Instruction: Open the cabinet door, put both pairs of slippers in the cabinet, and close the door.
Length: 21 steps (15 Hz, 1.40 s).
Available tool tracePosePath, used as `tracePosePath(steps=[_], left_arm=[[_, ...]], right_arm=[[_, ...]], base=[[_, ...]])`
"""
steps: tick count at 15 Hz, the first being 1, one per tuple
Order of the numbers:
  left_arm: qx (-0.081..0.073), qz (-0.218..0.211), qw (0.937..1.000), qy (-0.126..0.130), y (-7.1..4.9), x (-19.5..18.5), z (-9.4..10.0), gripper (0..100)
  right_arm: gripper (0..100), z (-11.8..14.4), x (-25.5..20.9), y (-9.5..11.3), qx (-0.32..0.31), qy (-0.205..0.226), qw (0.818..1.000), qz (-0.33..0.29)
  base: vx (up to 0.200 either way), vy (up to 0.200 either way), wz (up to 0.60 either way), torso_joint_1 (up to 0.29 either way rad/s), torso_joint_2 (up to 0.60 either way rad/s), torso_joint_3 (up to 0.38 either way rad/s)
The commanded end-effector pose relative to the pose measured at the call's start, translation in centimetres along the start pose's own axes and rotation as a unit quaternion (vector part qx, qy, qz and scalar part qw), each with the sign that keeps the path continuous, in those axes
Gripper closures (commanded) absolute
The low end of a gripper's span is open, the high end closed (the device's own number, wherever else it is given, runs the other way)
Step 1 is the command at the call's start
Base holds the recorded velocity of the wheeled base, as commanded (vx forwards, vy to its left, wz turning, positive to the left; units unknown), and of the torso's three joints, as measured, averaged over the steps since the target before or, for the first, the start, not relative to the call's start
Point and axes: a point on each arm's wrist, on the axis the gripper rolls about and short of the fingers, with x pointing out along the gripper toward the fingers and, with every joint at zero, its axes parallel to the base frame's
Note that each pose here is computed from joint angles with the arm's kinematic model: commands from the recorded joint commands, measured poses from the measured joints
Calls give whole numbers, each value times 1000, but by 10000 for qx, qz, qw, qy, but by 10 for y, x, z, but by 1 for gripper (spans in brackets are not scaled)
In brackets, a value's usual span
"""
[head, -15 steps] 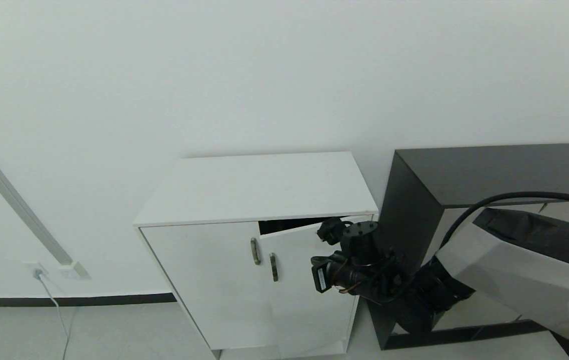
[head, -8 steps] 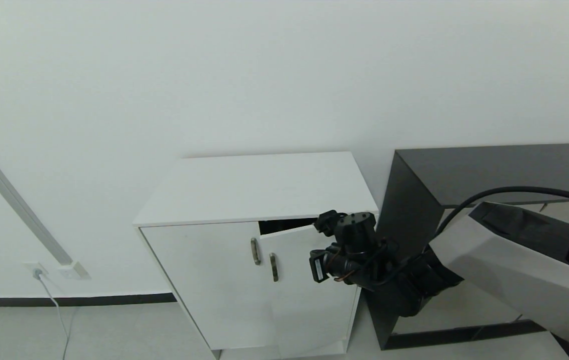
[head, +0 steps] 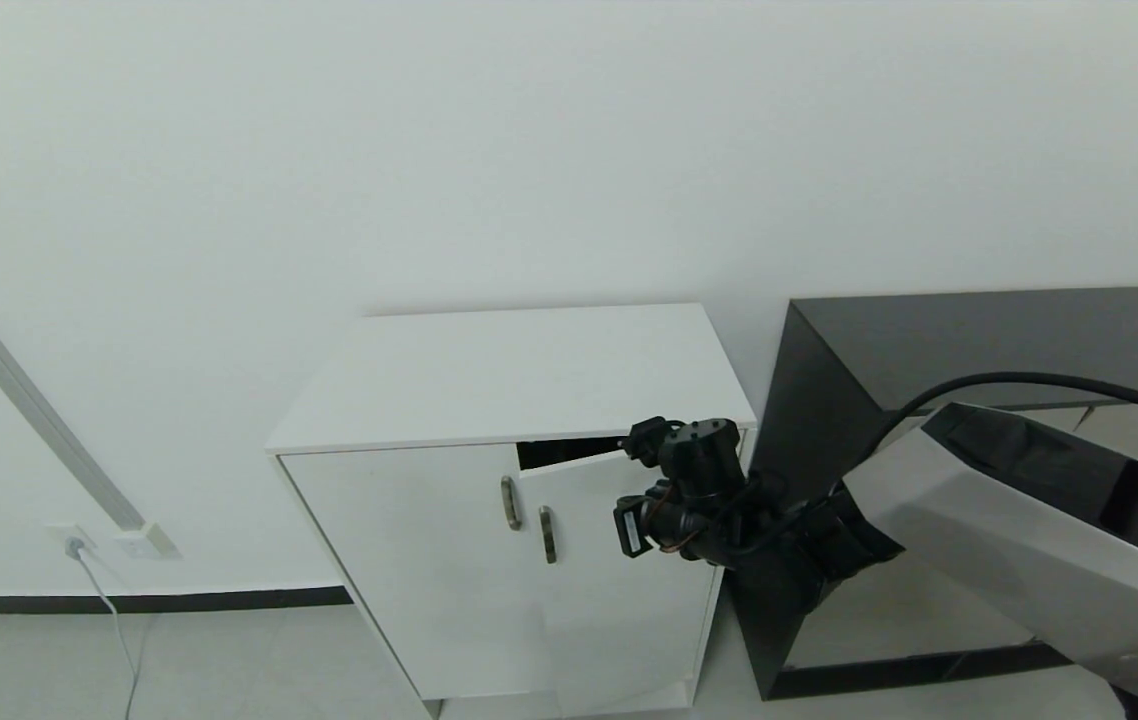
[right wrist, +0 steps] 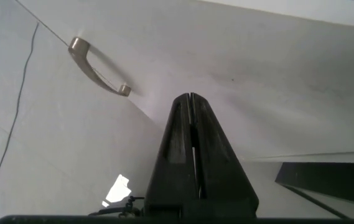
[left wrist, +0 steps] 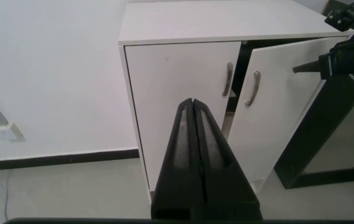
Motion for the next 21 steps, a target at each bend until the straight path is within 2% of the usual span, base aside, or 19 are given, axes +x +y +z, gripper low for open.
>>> tracePosePath(steps=[1, 10, 21], left_arm=[[2, 4, 10000, 6, 0, 0, 0, 100], [2, 4, 10000, 6, 0, 0, 0, 100], [2, 12, 10000, 6, 0, 0, 0, 100]], right_arm=[[100, -1, 4, -3, 11, 17, 10000, -27], [100, 8, 17, -12, 58, 78, 9999, -137], [100, 23, 29, -14, 71, 90, 9998, -181]], base=[[0, 0, 0, 0, 0, 0], [0, 0, 0, 0, 0, 0], [0, 0, 0, 0, 0, 0]])
